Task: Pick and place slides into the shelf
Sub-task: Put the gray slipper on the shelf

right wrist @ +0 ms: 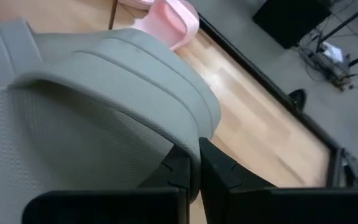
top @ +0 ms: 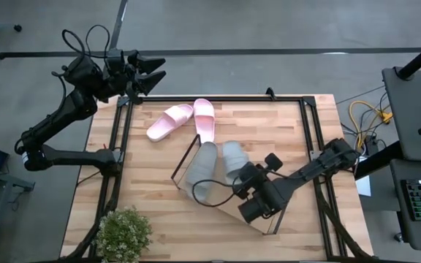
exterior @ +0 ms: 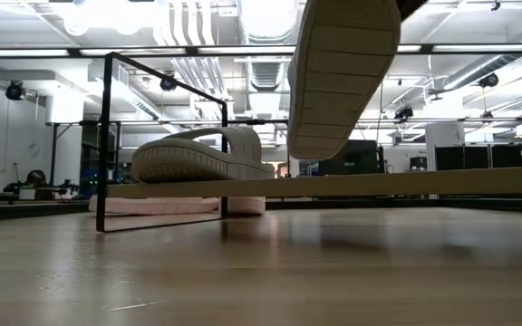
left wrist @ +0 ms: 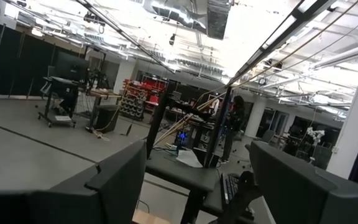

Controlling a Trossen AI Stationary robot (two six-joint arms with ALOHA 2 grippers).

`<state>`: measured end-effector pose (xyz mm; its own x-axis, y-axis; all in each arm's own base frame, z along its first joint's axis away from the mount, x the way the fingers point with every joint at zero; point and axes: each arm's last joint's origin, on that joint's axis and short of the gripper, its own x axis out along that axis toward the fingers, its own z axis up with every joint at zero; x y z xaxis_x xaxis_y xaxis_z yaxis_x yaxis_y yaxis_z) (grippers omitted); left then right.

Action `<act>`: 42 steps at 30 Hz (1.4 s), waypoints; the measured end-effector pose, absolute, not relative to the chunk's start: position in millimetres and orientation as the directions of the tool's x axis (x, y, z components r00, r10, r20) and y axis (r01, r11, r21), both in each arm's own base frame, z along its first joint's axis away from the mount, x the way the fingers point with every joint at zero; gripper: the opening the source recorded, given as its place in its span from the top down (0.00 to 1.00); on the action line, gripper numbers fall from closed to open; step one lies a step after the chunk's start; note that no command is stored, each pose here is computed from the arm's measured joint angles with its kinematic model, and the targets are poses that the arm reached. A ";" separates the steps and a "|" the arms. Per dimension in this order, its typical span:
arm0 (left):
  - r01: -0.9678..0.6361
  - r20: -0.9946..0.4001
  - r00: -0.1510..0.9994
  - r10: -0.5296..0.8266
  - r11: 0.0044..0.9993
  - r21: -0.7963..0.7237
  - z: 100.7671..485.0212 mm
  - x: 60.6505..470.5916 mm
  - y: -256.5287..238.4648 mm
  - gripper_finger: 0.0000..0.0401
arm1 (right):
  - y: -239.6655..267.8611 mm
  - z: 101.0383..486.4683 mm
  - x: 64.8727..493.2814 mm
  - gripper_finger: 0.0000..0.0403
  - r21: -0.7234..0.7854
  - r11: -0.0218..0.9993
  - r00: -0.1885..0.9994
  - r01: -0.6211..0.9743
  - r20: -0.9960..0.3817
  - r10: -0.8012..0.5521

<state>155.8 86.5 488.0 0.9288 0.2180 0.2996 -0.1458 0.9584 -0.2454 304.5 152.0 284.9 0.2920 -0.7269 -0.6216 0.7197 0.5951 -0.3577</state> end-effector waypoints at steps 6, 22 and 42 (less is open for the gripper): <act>-0.154 0.265 0.938 0.224 0.953 -0.261 484.3 157.4 87.5 0.32 | 162.0 265.0 298.1 0.98 -0.326 0.558 0.274 0.763 -0.618 -0.736; -0.159 0.245 0.943 0.227 0.950 -0.269 482.0 159.4 88.7 0.32 | 181.6 225.9 319.2 0.98 -0.279 0.471 0.211 0.837 -0.629 -0.748; -0.157 0.244 0.943 0.225 0.950 -0.268 481.9 159.6 88.8 0.32 | 208.5 203.2 372.8 0.98 -0.214 0.466 0.233 0.859 -0.646 -0.727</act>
<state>159.6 88.8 481.9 0.9432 0.2251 0.2443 -0.1574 0.9504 -0.2681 372.8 208.5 203.2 0.2327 -0.7267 -0.6463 0.8587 0.4656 -0.2143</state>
